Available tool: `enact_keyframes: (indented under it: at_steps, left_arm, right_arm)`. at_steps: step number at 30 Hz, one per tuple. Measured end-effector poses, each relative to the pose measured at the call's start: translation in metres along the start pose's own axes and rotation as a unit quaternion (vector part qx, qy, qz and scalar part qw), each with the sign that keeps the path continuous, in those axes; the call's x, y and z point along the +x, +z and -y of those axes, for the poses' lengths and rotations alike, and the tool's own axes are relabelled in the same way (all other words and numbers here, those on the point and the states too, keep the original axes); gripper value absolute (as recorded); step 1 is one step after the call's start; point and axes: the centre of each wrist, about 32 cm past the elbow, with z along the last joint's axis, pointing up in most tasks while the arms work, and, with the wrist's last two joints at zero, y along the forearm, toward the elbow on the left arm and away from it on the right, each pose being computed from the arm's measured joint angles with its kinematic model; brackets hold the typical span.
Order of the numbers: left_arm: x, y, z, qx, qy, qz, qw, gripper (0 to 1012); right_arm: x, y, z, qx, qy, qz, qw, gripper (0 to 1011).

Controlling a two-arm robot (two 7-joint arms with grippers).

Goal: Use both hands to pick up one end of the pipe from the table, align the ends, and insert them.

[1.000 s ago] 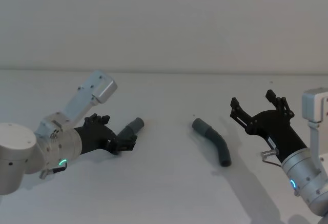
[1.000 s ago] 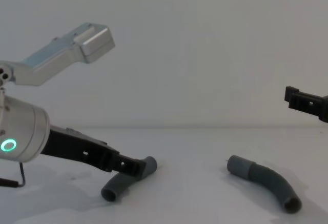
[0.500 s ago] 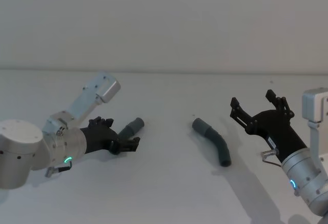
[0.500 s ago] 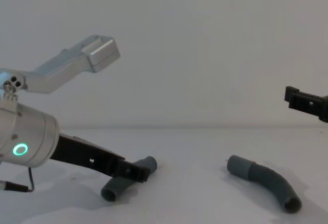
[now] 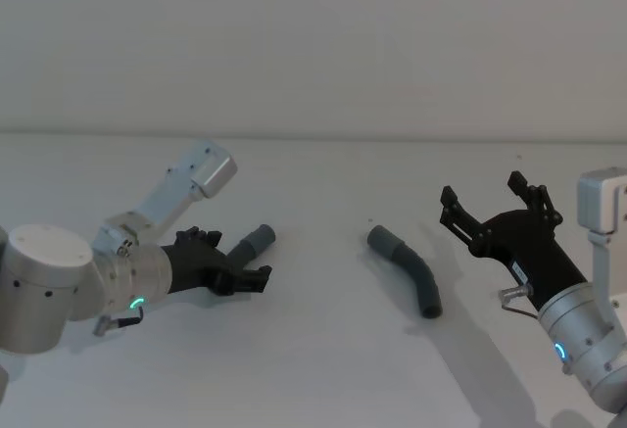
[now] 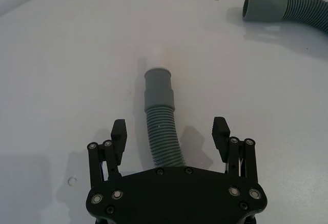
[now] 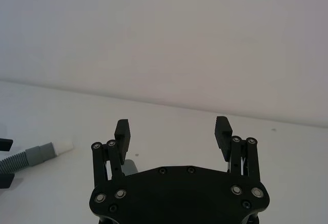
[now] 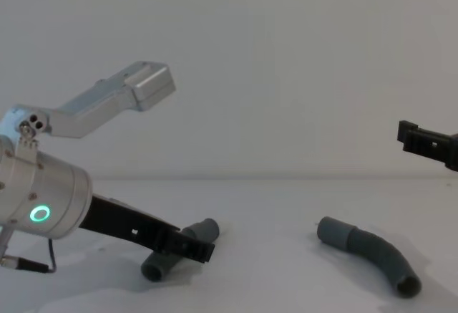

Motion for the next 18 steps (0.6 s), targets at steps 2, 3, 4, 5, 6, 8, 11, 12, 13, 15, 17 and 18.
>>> enact_keyframes:
  at_steps: [2, 3, 4, 5, 6, 8, 11, 12, 13, 15, 17, 18]
  left_arm:
    - [0.0006, 0.0001, 0.0019, 0.002, -0.001, 0.000, 1.0000, 1001]
    - [0.0006, 0.0001, 0.0019, 0.002, -0.001, 0.000, 1.0000, 1001]
    - [0.0008, 0.0001, 0.0024, 0.002, -0.001, 0.000, 1.0000, 1001]
    - [0.0010, 0.0003, 0.0037, 0.003, -0.002, 0.000, 1.0000, 1001]
    - [0.0012, 0.0005, 0.0044, 0.004, -0.002, 0.000, 1.0000, 1001]
    - [0.0018, 0.0006, 0.0064, 0.005, -0.003, 0.000, 1.0000, 1001]
    - [0.0026, 0.0009, 0.0094, 0.006, -0.005, 0.001, 1.0000, 1001]
    - [0.0028, 0.0010, 0.0101, 0.006, -0.006, 0.001, 1.0000, 1001]
    - [0.0029, 0.0013, 0.0110, 0.006, -0.006, 0.001, 1.0000, 1001]
    - [0.0032, 0.0018, 0.0129, 0.006, -0.007, 0.003, 1.0000, 1001]
    - [0.0035, 0.0024, 0.0149, 0.006, -0.009, 0.004, 0.9999, 1001]
    - [0.0035, 0.0025, 0.0153, 0.006, -0.009, 0.004, 0.9999, 1001]
  right_arm:
    - [0.000, 0.000, 0.000, 0.000, 0.000, 0.000, 1.0000, 1000]
    - [0.000, 0.000, 0.000, 0.000, 0.000, 0.000, 1.0000, 1000]
    - [0.000, 0.000, 0.000, 0.000, 0.000, 0.000, 1.0000, 1000]
    - [0.000, 0.000, 0.000, 0.000, 0.000, 0.000, 1.0000, 1000]
    - [0.000, 0.000, 0.000, 0.000, 0.000, 0.000, 1.0000, 1000]
    - [0.000, 0.000, 0.000, 0.000, 0.000, 0.000, 1.0000, 1000]
    - [0.000, 0.000, 0.000, 0.000, 0.000, 0.000, 1.0000, 1000]
    - [0.000, 0.000, 0.000, 0.000, 0.000, 0.000, 1.0000, 1000]
    - [0.000, 0.000, 0.000, 0.000, 0.000, 0.000, 1.0000, 1000]
    - [0.000, 0.000, 0.000, 0.000, 0.000, 0.000, 1.0000, 1000]
    - [0.000, 0.000, 0.000, 0.000, 0.000, 0.000, 1.0000, 1000]
    - [0.000, 0.000, 0.000, 0.000, 0.000, 0.000, 1.0000, 1000]
